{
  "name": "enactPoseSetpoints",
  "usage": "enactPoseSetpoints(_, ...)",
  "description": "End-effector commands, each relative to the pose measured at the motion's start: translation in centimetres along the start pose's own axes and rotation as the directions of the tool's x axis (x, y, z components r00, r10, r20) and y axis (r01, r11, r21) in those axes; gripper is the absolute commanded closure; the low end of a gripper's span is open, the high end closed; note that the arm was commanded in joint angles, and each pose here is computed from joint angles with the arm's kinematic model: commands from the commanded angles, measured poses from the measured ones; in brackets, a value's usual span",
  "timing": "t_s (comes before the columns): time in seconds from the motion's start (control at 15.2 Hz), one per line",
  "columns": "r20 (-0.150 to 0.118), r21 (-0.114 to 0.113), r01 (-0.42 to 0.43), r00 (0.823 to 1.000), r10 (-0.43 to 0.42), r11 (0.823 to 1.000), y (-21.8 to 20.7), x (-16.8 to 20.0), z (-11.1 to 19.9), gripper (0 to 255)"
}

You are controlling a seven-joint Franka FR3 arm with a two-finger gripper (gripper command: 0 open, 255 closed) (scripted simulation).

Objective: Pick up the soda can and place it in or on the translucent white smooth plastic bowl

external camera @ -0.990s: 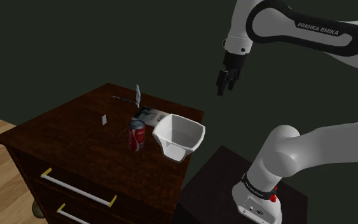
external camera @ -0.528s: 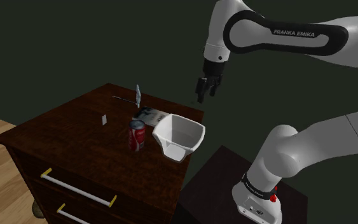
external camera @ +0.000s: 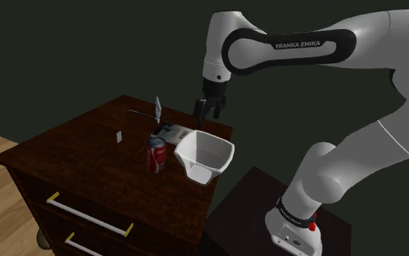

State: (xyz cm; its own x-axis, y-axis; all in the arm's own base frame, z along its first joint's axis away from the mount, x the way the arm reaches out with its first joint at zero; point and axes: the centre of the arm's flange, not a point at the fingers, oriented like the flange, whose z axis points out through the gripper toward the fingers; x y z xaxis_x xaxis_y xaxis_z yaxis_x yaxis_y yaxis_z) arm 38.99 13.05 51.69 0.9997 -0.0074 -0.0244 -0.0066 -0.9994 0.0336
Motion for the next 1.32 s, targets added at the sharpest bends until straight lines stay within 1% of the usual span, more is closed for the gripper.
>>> enactPoseSetpoints(0.0,-0.004,0.006,0.005,1.000,-0.005,1.000,-1.9,1.4,1.1,0)
enactPoseSetpoints(0.79,-0.026,0.036,0.035,0.999,-0.034,0.999,-13.6,9.8,6.4,0)
enactPoseSetpoints(0.86,-0.028,0.038,0.037,0.999,-0.035,0.999,-14.3,10.2,6.7,0)
enactPoseSetpoints(1.25,-0.028,0.038,0.037,0.999,-0.035,0.999,-14.4,10.3,9.8,0)
